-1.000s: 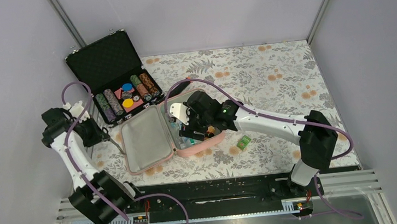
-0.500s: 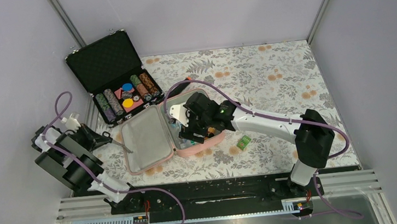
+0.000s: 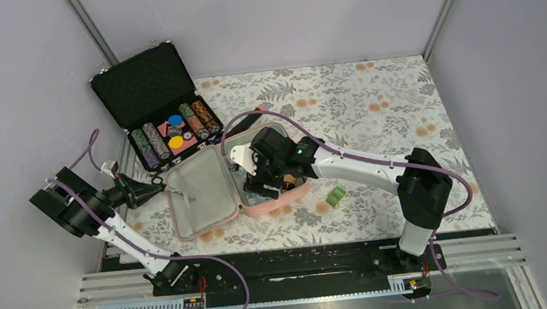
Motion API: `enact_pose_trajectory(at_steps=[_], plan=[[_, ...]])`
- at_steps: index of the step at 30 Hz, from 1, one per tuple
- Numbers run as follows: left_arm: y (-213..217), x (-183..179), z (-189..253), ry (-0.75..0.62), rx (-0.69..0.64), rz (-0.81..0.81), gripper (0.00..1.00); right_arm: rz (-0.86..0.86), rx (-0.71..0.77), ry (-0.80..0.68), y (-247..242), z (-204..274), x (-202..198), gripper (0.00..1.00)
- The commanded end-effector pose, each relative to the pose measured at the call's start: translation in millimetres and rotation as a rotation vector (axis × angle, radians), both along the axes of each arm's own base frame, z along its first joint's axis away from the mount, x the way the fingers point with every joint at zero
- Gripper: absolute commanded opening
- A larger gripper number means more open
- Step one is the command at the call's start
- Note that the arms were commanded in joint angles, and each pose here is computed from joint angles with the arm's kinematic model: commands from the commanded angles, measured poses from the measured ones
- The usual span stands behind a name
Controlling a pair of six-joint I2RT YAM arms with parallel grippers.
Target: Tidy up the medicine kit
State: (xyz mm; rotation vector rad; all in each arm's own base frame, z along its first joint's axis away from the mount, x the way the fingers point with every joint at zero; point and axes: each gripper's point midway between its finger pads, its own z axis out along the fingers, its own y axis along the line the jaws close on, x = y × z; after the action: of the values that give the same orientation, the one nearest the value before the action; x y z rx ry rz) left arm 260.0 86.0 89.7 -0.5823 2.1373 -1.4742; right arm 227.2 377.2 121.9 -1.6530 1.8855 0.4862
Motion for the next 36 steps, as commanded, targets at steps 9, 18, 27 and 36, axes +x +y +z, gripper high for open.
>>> enact_pose_trajectory(at_steps=[9, 18, 27, 36], plan=[[-30.3, 10.5, 37.1, -0.105, -0.15, -0.005, 0.0, -0.005, 0.025, 0.001, 6.5, 11.3, 3.1, 0.78], [-49.0, 12.0, 81.7, -0.197, -0.092, -0.014, 0.0, -0.014, 0.018, -0.027, 5.5, 13.7, 8.2, 0.79], [-77.9, 7.1, 119.3, -0.233, -0.095, -0.046, 0.0, -0.007, 0.067, -0.012, 16.0, 20.7, 4.4, 0.79], [-106.5, 0.7, 158.7, -0.264, -0.043, -0.141, 0.0, -0.008, 0.13, -0.002, 19.8, 30.9, -3.2, 0.8]])
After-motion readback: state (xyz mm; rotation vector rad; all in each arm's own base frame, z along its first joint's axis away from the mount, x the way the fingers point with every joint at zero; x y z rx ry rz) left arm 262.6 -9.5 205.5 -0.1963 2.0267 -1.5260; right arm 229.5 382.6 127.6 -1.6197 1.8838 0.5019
